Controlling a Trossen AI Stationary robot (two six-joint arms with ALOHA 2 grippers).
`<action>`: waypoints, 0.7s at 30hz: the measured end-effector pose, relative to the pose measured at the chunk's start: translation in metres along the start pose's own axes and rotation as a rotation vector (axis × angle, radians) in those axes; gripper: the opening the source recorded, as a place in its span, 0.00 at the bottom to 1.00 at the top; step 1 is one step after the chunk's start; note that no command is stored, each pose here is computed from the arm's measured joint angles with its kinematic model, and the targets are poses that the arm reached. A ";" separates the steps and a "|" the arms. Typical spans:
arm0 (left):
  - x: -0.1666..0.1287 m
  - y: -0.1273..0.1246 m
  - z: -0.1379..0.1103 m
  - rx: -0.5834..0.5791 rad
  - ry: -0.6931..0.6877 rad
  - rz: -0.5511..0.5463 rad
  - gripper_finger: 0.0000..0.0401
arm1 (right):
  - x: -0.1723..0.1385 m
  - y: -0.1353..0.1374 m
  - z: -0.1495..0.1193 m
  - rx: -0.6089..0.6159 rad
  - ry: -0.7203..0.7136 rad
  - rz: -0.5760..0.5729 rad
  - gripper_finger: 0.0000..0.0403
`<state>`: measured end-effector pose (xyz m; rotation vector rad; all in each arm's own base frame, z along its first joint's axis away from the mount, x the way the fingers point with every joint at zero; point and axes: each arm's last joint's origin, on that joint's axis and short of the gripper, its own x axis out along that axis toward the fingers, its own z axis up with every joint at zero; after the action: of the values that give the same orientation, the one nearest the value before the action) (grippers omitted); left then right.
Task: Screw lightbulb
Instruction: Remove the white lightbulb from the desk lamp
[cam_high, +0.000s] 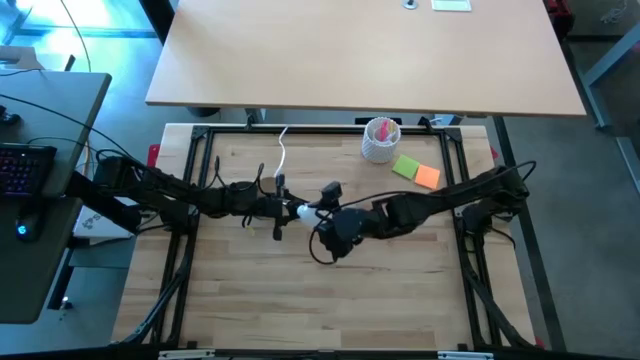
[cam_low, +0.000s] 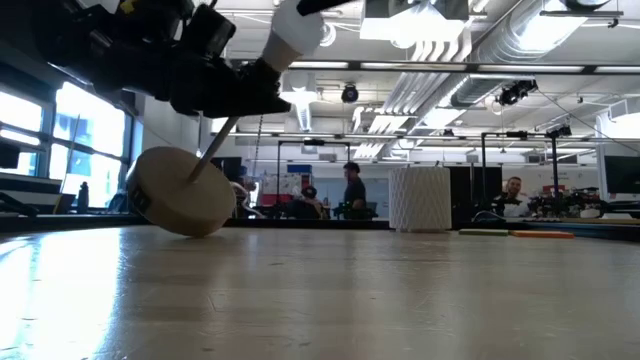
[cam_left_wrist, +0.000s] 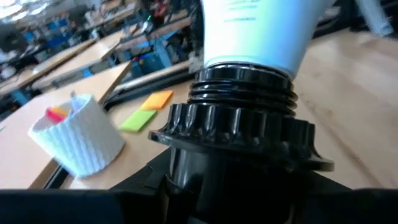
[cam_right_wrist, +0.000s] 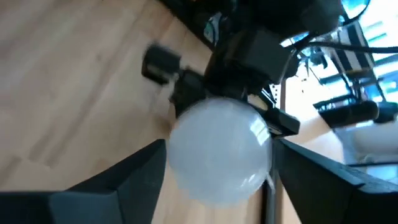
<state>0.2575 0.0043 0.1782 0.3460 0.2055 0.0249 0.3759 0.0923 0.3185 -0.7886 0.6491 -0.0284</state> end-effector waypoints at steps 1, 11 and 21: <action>0.000 0.000 -0.001 -0.002 0.010 0.006 0.38 | -0.002 0.001 0.002 0.028 -0.004 -0.011 0.76; 0.000 0.002 -0.003 -0.021 0.027 0.022 0.38 | -0.025 -0.005 0.021 0.670 -0.021 -0.204 0.80; 0.000 0.002 -0.003 -0.021 0.026 0.021 0.38 | -0.003 0.006 -0.011 1.191 0.105 -0.138 0.80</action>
<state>0.2568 0.0070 0.1761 0.3273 0.2275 0.0522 0.3663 0.0901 0.3098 0.3252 0.5505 -0.5360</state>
